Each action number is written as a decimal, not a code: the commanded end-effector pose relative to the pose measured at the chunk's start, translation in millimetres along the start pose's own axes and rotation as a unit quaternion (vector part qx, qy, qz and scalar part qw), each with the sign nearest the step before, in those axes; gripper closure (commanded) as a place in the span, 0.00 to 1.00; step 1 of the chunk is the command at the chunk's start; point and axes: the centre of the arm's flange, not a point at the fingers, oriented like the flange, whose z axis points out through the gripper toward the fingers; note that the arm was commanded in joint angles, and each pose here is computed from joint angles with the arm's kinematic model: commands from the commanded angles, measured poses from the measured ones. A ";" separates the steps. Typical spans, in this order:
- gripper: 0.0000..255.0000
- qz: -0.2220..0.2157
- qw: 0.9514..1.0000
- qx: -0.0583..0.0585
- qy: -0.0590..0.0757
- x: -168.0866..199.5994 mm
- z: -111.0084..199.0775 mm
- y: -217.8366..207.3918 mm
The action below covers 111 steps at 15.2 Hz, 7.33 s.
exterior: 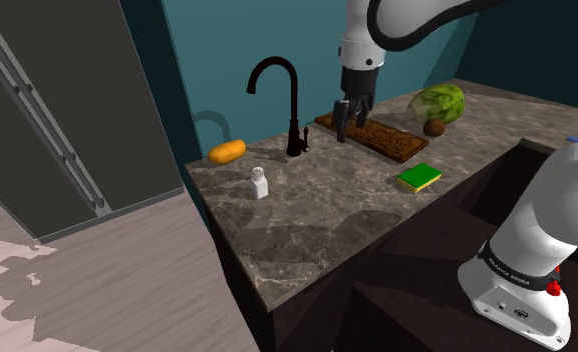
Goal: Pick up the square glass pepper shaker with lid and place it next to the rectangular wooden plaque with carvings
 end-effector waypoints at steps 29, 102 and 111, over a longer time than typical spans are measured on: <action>0.00 -0.007 0.998 -0.016 0.052 199.3 151.7 -153.9; 1.00 -0.007 0.998 -0.016 0.052 35.7 -12.3 119.2; 1.00 -0.007 0.998 -0.016 0.052 24.1 24.8 139.7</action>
